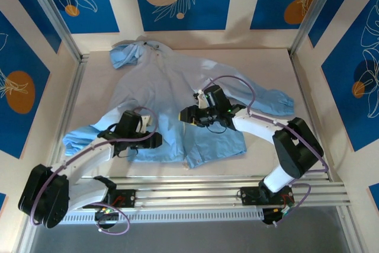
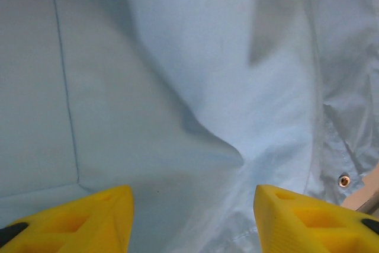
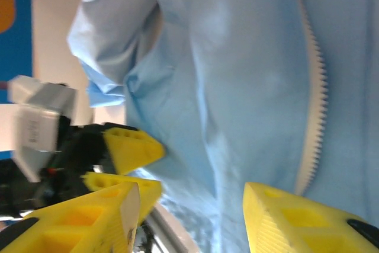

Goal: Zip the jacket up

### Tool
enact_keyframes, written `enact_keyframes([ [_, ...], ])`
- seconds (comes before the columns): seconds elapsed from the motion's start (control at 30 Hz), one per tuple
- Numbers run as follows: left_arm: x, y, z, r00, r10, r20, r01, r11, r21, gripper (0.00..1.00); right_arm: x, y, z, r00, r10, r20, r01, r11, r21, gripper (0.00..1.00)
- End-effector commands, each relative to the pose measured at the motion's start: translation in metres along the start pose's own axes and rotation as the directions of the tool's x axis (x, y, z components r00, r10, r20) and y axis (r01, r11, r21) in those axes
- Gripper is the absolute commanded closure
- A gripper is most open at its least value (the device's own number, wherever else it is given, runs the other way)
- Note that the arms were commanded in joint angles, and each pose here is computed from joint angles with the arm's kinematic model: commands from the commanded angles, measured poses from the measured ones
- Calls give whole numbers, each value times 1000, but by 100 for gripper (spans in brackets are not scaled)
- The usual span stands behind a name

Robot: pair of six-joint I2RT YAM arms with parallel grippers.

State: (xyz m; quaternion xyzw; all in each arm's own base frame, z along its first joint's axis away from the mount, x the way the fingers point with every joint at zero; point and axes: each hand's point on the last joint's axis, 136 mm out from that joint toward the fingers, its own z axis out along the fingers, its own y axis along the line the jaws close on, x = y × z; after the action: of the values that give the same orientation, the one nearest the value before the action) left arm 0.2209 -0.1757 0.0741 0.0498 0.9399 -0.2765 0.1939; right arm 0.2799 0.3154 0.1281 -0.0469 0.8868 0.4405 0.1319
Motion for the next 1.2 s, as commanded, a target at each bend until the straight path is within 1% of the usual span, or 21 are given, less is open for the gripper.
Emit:
enact_keyframes([
  [0.0, -4, -11, -10, 1000, -4, 29, 4, 1000, 2, 45, 15, -34, -10, 998, -53, -22, 55, 988, 145, 49],
  [0.1, 0, -24, -7, 999, 23, 40, -22, 999, -36, 45, 21, -59, -11, 1000, 16, -12, -13, 981, 192, 50],
  [0.17, 3, -33, -3, 999, 41, 29, -38, 995, -96, 44, 27, -77, -12, 996, 85, 8, -85, 967, 239, 51],
  [0.27, 7, -50, 10, 997, 78, 7, -76, 986, -151, 41, 34, -87, -9, 991, 133, 9, -131, 957, 257, 52],
  [0.33, 9, -61, 22, 996, 91, -7, -91, 982, -167, 38, 37, -90, -6, 991, 137, 2, -132, 954, 270, 53],
  [0.47, 19, -79, 54, 990, 115, -81, -127, 979, -162, 35, 45, -97, -3, 990, 142, -16, -129, 940, 315, 56],
  [0.57, 26, -80, 75, 986, 112, -125, -133, 976, -175, 34, 54, -103, 0, 987, 155, -37, -134, 933, 335, 58],
  [0.6, 27, -79, 78, 985, 112, -135, -136, 974, -183, 36, 56, -104, 1, 987, 159, -40, -136, 931, 340, 59],
  [0.63, 28, -77, 79, 984, 114, -140, -140, 971, -194, 41, 59, -104, 2, 987, 155, -49, -130, 930, 343, 60],
  [0.67, 27, -76, 77, 983, 121, -136, -147, 969, -198, 49, 62, -105, 3, 987, 153, -54, -125, 929, 347, 61],
  [0.7, 26, -76, 74, 983, 128, -128, -152, 969, -196, 58, 65, -105, 4, 987, 152, -60, -122, 929, 349, 62],
  [0.77, 23, -74, 64, 984, 139, -112, -159, 968, -196, 83, 70, -106, 5, 986, 148, -73, -114, 930, 350, 65],
  [0.83, 23, -72, 54, 985, 140, -102, -157, 971, -182, 100, 74, -109, 4, 985, 153, -78, -116, 927, 356, 67],
  [0.9, 22, -70, 45, 988, 132, -84, -143, 980, -142, 100, 79, -114, 4, 984, 159, -78, -121, 925, 361, 68],
  [0.97, 22, -70, 40, 992, 112, -60, -116, 991, -67, 100, 84, -118, 3, 982, 172, -79, -133, 924, 358, 69],
  [1.03, 22, -73, 34, 997, 76, -33, -74, 996, 46, 100, 86, -116, 3, 981, 174, -81, -136, 930, 341, 70],
  [1.1, 21, -74, 28, 999, 32, -16, -29, 989, 144, 100, 86, -108, 2, 985, 156, -78, -125, 944, 306, 69],
  [1.17, 19, -75, 21, 1000, 7, -3, -6, 973, 229, 100, 82, -91, 0, 992, 111, -66, -92, 965, 244, 66],
])
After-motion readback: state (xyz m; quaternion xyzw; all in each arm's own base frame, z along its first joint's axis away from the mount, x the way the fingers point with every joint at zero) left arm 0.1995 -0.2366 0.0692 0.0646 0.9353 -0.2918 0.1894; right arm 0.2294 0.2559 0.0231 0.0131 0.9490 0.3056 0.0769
